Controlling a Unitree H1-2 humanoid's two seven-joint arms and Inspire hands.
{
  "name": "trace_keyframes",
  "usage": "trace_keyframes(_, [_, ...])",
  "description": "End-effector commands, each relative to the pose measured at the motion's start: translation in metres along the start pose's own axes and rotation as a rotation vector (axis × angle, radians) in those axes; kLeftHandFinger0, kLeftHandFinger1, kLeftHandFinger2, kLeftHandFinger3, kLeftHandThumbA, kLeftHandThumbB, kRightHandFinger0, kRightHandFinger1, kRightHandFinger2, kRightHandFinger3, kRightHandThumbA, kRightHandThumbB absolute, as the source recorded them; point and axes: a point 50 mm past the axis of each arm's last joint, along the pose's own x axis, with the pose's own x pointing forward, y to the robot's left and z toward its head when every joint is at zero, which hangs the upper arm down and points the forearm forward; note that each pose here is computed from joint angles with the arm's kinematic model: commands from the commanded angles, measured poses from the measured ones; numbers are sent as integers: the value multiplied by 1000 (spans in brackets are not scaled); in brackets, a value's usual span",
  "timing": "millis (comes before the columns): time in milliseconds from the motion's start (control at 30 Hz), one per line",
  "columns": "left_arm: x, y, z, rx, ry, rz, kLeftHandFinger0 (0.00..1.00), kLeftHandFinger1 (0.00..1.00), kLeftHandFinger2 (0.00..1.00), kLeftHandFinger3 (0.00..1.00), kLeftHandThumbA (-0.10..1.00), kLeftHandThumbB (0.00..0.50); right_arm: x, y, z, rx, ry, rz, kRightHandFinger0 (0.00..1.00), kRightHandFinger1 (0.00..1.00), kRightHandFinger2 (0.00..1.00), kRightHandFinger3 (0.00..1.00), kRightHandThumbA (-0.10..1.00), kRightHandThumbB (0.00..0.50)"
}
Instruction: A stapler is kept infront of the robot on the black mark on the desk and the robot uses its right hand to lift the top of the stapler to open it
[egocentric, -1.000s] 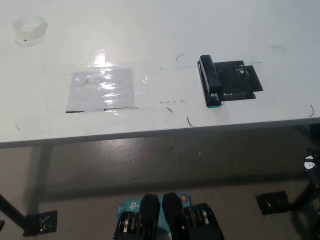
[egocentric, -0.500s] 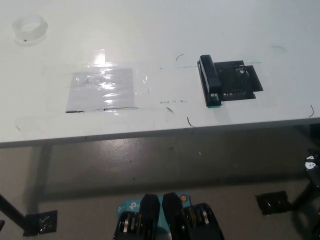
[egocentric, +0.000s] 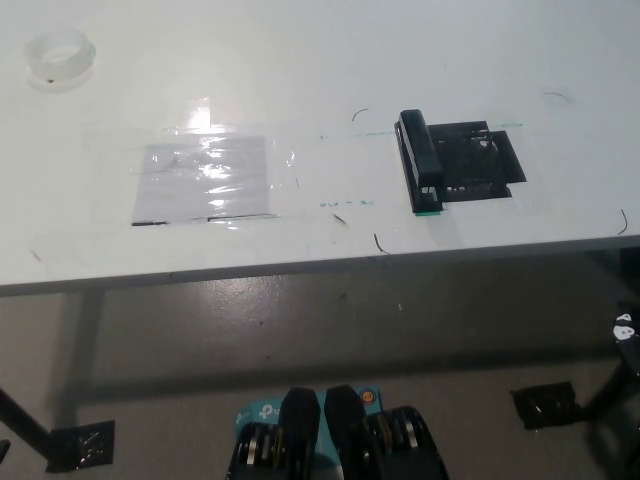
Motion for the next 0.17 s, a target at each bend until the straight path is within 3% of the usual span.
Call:
trace_keyframes(0, [6, 6, 16, 18, -58, 0, 461, 529, 672, 856, 1000, 198, 12, 5, 19, 31, -48, 17, 393, 400, 478, 635, 432, 64])
trace_keyframes(133, [7, 7, 16, 9, -57, -2, 460, 519, 655, 840, 1000, 197, 13, 5, 18, 25, -51, 17, 383, 394, 474, 627, 441, 65])
